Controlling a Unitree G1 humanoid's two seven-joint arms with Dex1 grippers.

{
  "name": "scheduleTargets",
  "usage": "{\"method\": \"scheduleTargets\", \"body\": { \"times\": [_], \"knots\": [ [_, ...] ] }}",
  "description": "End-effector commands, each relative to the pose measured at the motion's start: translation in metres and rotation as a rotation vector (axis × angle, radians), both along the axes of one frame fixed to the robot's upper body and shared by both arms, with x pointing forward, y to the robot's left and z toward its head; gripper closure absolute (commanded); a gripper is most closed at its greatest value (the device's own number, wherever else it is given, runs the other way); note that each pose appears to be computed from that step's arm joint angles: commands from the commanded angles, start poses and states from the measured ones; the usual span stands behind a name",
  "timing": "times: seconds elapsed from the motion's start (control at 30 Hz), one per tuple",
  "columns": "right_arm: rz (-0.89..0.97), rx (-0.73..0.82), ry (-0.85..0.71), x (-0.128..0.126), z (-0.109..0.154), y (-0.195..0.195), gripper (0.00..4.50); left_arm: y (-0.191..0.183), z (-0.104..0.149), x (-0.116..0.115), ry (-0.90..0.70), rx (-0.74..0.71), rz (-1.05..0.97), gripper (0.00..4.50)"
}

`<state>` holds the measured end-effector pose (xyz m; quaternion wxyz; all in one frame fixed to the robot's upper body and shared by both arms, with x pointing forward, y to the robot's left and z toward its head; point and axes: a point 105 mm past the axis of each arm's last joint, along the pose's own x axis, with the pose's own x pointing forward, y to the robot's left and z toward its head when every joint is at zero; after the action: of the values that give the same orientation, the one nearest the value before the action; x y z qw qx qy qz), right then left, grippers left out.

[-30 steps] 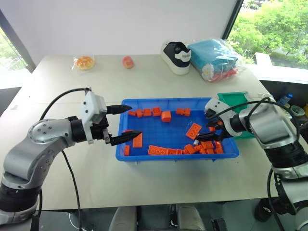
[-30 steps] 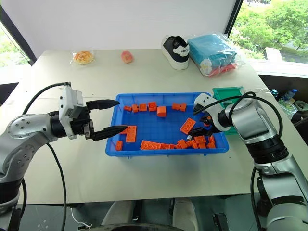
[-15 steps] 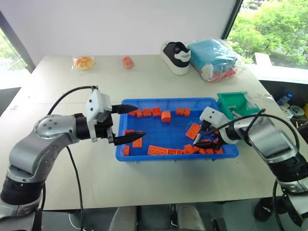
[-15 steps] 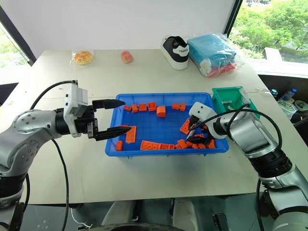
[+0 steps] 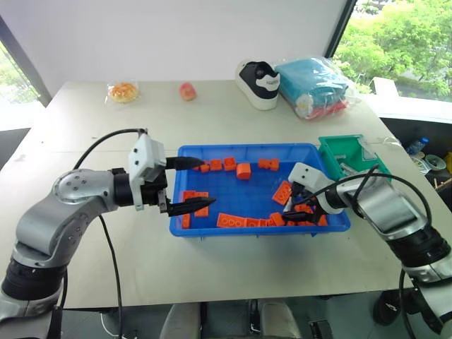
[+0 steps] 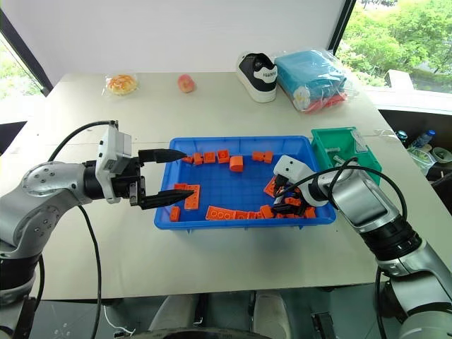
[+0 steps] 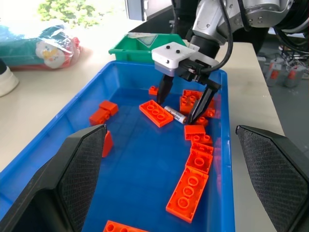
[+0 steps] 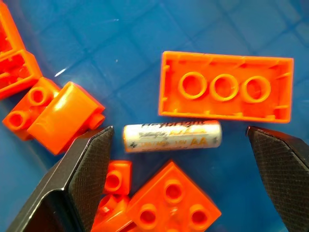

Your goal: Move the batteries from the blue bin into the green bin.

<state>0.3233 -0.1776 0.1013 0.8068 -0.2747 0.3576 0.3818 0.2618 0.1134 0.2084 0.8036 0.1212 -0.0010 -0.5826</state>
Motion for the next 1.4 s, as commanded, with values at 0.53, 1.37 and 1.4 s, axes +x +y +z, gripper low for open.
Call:
{"method": "scheduleTargets", "body": {
  "times": [0.53,1.37,1.4],
  "knots": [
    [-0.192,0.123,-0.327,0.014,0.119,-0.034,2.27,0.012,-0.001,0.001,-0.024,-0.005,0.029,0.0],
    [-0.217,0.052,-0.597,0.034,0.134,-0.102,0.04,0.015,0.001,0.004,-0.019,0.021,0.018,0.0],
    [-0.158,0.095,-0.601,0.029,0.141,-0.095,0.04,0.017,0.001,0.004,-0.018,0.021,0.024,0.0]
  ]
}}
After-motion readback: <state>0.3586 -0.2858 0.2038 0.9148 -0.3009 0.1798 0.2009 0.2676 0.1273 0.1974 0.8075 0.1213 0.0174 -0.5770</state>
